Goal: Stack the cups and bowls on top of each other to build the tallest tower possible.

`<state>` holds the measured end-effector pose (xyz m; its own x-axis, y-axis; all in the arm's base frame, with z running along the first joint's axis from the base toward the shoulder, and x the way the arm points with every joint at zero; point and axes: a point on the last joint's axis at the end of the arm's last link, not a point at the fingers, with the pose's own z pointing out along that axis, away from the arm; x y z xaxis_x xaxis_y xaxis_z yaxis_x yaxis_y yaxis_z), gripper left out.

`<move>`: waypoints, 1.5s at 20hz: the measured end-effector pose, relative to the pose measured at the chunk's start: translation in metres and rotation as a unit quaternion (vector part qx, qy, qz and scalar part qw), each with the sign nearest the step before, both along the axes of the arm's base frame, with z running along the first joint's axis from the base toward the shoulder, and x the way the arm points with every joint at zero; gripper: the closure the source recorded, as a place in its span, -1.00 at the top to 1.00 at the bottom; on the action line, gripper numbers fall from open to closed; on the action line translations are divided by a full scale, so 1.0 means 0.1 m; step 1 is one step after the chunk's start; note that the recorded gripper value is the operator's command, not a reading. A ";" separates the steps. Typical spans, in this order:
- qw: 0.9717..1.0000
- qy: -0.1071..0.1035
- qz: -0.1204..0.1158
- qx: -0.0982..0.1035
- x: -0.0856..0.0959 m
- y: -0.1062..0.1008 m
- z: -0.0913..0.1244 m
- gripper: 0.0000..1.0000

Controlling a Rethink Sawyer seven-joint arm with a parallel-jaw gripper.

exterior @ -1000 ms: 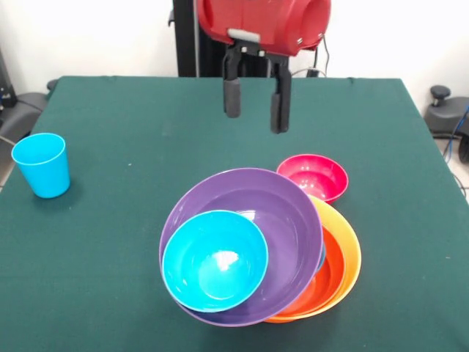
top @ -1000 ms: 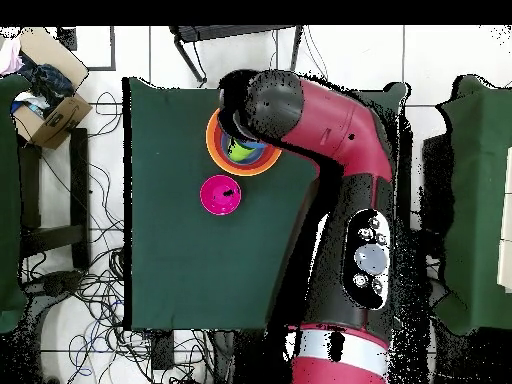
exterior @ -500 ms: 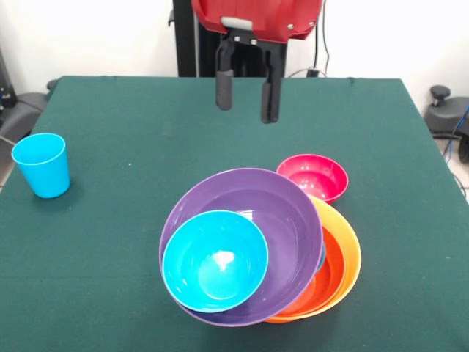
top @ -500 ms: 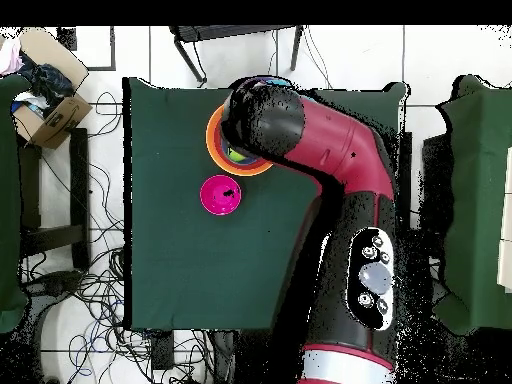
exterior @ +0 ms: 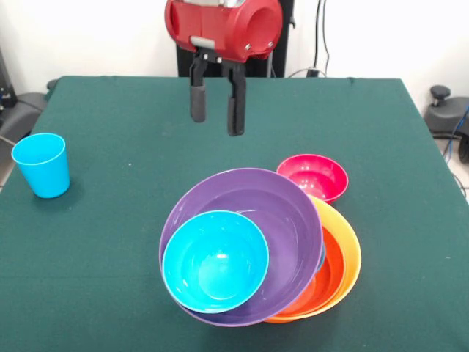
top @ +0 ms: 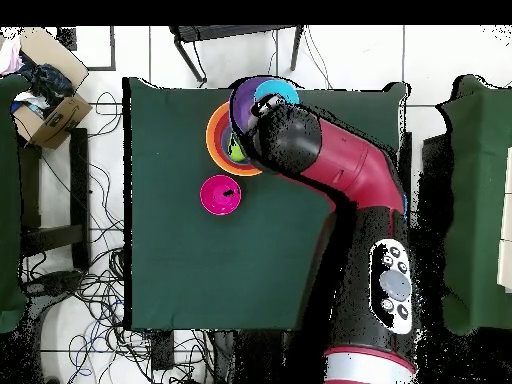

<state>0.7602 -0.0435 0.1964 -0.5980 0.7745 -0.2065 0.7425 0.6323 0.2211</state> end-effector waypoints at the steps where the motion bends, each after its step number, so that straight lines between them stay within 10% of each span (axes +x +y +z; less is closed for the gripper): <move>1: 1.000 0.001 -0.002 0.001 -0.04 -0.01 -0.05 1.00; 30: 0.999 0.013 0.033 0.017 -0.12 0.57 -0.23 1.00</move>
